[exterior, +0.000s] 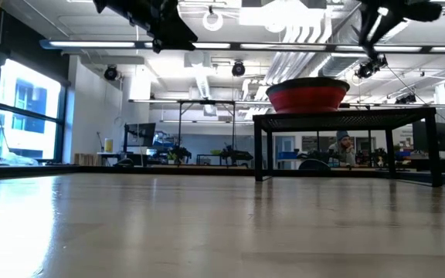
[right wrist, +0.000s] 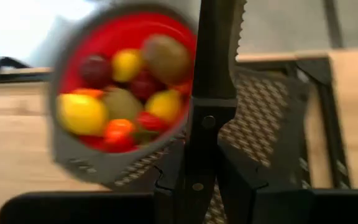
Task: Pick & Place Fruit
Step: Put the black knife on the shelf, then return to Home Position
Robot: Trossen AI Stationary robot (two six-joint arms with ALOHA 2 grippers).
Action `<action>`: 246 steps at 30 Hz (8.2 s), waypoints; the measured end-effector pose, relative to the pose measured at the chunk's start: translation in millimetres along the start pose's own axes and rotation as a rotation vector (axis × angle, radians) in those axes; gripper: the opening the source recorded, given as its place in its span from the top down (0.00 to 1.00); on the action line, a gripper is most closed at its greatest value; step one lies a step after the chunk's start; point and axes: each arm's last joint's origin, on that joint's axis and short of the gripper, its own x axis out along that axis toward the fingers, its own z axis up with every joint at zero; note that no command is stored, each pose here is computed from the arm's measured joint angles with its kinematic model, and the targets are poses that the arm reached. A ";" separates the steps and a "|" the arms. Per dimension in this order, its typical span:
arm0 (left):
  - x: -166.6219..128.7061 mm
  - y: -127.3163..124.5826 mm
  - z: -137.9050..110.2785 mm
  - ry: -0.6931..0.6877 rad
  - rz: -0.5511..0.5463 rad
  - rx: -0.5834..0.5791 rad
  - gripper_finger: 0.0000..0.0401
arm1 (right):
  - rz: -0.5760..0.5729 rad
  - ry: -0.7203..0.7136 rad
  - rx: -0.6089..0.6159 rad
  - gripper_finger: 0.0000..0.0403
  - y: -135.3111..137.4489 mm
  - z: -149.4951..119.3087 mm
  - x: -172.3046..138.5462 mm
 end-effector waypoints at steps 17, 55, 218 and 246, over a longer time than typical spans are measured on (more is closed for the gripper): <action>0.2 0.0 -2.5 0.026 0.006 0.016 0.54 | -0.236 0.386 0.068 0.84 -9.8 39.1 84.4; 0.0 -0.5 -7.3 0.074 -0.001 0.044 0.54 | -0.310 0.645 0.079 0.84 -25.1 41.0 129.0; -0.1 -0.5 -6.8 0.069 -0.001 0.047 0.54 | 0.859 -0.319 -0.616 0.99 -8.5 -94.0 47.1; -79.6 -2.1 4.3 -0.082 0.126 0.176 0.74 | 1.027 -0.450 -0.674 0.99 -75.6 -93.9 14.5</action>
